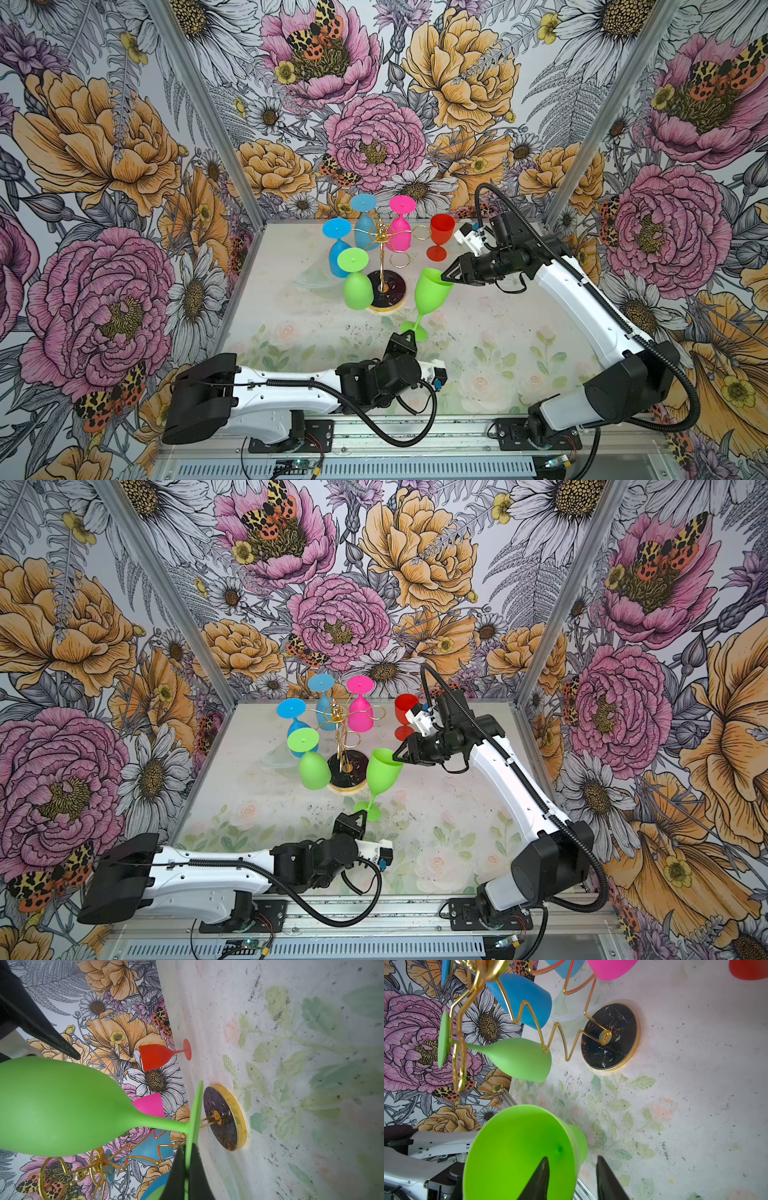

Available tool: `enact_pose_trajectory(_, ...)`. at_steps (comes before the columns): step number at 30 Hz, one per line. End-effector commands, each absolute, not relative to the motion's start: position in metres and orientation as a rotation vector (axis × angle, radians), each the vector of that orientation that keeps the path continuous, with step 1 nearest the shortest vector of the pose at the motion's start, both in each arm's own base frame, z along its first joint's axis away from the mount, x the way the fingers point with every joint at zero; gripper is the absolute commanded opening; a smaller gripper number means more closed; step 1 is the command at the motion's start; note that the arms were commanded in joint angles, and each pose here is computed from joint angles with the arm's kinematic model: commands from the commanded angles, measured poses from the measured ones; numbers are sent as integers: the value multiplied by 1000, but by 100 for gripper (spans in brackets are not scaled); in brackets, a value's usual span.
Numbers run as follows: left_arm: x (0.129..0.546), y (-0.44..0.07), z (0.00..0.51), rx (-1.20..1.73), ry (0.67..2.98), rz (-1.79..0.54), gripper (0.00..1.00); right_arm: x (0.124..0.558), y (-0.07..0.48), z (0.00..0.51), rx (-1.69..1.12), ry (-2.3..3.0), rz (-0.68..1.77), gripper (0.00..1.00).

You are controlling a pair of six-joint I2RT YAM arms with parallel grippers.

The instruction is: Take the wine glass off the wine glass rack

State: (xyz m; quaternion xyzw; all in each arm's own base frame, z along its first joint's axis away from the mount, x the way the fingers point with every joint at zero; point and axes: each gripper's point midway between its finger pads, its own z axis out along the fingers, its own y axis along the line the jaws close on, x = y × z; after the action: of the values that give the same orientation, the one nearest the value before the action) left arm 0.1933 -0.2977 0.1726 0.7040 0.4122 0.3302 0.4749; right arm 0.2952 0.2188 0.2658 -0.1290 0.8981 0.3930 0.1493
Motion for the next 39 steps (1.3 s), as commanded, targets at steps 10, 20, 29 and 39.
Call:
enact_pose_trajectory(10, 197, -295, 177, 1669, 984, 890, 0, 291, 226, 268, -430, 2567, 1167, 20)
enact_pose_trajectory(20, 198, -296, 169, 1670, 1007, 899, 6, 291, 221, 265, -430, 2571, 1116, 1)
enact_pose_trajectory(29, 189, -301, 161, 1660, 1026, 850, 24, 297, 210, 265, -401, 2567, 1024, 0)
enact_pose_trajectory(39, 164, -303, 158, 1608, 1196, 570, 52, 311, 188, 270, -343, 2538, 848, 0)
